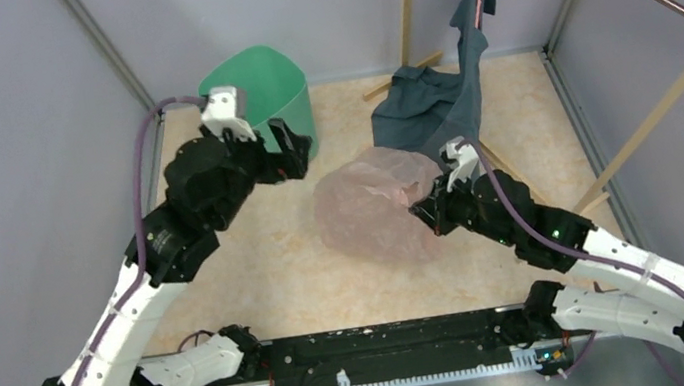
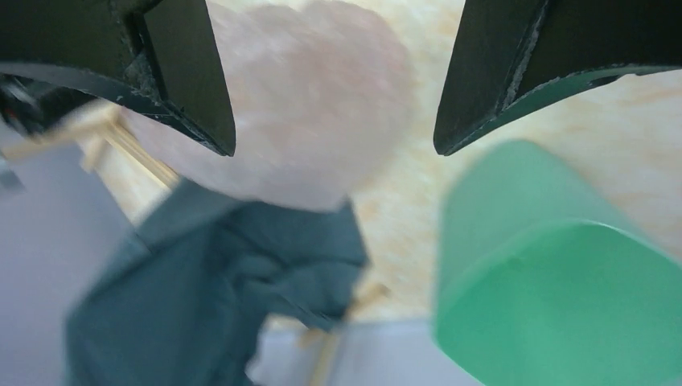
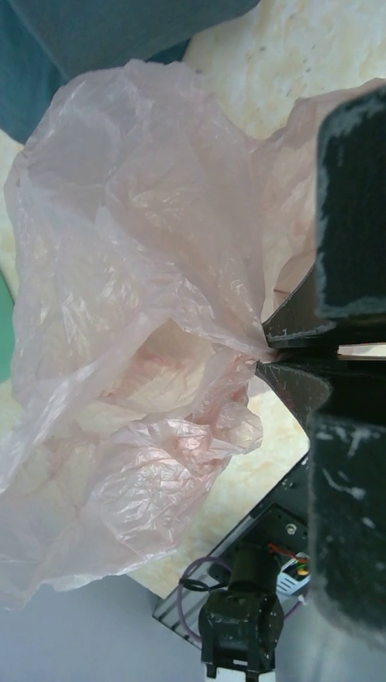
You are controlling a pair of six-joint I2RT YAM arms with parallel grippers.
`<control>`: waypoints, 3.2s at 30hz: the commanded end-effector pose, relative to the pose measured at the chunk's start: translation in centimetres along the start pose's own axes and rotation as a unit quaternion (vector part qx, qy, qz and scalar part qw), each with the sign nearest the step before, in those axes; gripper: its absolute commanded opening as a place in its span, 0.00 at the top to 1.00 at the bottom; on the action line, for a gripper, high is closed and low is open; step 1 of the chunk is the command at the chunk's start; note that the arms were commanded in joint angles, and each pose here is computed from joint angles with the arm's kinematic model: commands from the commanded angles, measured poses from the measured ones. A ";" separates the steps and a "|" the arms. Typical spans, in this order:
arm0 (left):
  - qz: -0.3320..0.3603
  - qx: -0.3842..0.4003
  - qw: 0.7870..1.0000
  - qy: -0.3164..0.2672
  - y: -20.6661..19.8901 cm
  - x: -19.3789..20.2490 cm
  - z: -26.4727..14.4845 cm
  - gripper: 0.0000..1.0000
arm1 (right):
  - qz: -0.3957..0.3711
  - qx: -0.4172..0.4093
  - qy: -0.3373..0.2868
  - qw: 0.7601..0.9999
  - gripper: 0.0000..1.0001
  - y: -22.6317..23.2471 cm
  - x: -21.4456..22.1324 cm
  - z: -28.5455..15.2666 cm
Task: Put the trash bags into the trash bin
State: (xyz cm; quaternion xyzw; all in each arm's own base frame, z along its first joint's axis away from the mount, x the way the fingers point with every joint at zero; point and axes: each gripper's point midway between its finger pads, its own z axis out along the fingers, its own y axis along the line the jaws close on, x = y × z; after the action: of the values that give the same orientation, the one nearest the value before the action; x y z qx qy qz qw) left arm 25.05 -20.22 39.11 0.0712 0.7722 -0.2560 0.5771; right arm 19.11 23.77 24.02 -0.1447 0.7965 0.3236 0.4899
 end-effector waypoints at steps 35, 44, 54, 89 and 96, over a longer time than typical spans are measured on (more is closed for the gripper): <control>0.138 0.005 0.984 0.116 12.4 0.8 20.8 0.19 | 0.000 0.005 -0.055 0.998 1.00 0.0 -3.8 -4.5; 0.134 0.004 0.978 0.158 12.7 3.0 19.4 0.59 | 0.007 0.006 -0.062 0.998 1.00 -0.2 -3.8 -5.1; 0.117 0.022 0.981 0.154 9.8 2.3 16.3 0.98 | 0.012 -0.003 -0.073 0.997 1.00 0.0 -4.3 -6.0; -0.055 -0.042 0.974 0.216 -9.8 13.6 12.0 0.53 | 0.049 -0.150 -0.123 0.980 1.00 4.0 -7.0 -16.2; -0.069 0.111 0.976 0.173 -14.4 8.6 8.5 0.20 | 0.049 -0.182 -0.149 0.971 1.00 5.2 -9.0 -19.0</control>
State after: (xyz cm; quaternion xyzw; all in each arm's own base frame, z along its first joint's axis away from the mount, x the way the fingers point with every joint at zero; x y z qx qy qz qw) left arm 26.43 -36.78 26.57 0.0798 0.8957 -0.2303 0.3720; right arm 9.32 15.05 36.33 -0.1311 0.6827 0.4682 0.5454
